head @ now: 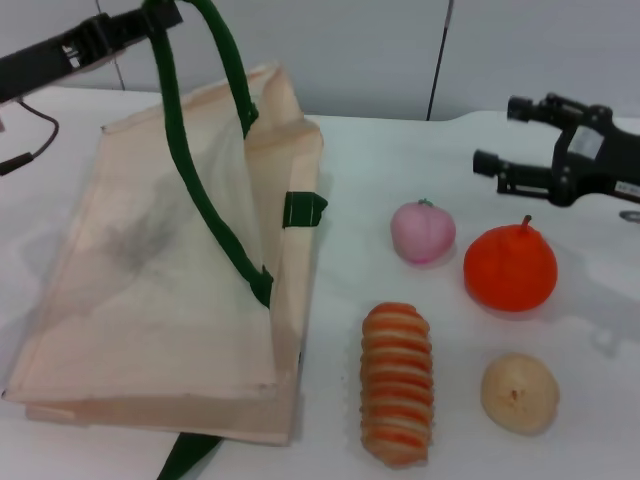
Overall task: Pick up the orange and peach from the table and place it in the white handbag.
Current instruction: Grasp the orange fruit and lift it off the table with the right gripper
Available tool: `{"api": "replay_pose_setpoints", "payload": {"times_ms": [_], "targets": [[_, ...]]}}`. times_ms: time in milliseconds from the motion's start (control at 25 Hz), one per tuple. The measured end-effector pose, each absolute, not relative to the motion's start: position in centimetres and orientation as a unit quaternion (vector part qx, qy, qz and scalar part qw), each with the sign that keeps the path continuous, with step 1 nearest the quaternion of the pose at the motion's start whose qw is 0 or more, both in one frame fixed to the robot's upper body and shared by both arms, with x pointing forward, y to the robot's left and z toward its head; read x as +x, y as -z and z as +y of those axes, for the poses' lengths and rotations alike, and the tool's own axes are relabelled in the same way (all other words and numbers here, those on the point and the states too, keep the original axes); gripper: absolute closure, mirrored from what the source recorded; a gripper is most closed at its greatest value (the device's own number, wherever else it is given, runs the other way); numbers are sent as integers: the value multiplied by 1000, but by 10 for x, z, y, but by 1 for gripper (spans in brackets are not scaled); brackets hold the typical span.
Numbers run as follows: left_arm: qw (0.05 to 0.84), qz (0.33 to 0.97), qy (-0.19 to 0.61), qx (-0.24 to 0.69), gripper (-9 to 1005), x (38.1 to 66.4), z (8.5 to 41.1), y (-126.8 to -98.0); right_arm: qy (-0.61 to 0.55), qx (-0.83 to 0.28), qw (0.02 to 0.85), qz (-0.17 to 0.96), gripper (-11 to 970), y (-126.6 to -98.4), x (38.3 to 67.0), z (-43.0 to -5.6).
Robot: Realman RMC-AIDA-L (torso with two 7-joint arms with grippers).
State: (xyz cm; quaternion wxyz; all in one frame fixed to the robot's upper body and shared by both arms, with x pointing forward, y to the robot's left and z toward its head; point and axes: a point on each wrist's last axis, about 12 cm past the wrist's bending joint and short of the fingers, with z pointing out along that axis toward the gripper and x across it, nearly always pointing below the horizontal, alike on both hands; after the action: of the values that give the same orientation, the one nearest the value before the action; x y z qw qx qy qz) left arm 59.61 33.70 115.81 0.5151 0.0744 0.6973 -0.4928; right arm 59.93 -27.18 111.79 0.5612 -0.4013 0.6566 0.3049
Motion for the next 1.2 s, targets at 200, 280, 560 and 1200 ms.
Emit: {"api": "replay_pose_setpoints", "payload": {"times_ms": [200, 280, 560, 1200], "targets": [[523, 690, 495, 72, 873, 594, 339, -1159, -287, -420, 499, 702, 106, -1116, 600, -282], [525, 689, 495, 70, 873, 593, 341, -1159, -283, -420, 483, 714, 106, -1115, 599, -286], [534, 679, 498, 74, 873, 591, 343, -1160, -264, -433, 422, 752, 107, -1101, 598, -287], [553, 652, 513, 76, 873, 584, 346, -1161, -226, -437, 358, 794, 109, -1080, 607, -273]]}}
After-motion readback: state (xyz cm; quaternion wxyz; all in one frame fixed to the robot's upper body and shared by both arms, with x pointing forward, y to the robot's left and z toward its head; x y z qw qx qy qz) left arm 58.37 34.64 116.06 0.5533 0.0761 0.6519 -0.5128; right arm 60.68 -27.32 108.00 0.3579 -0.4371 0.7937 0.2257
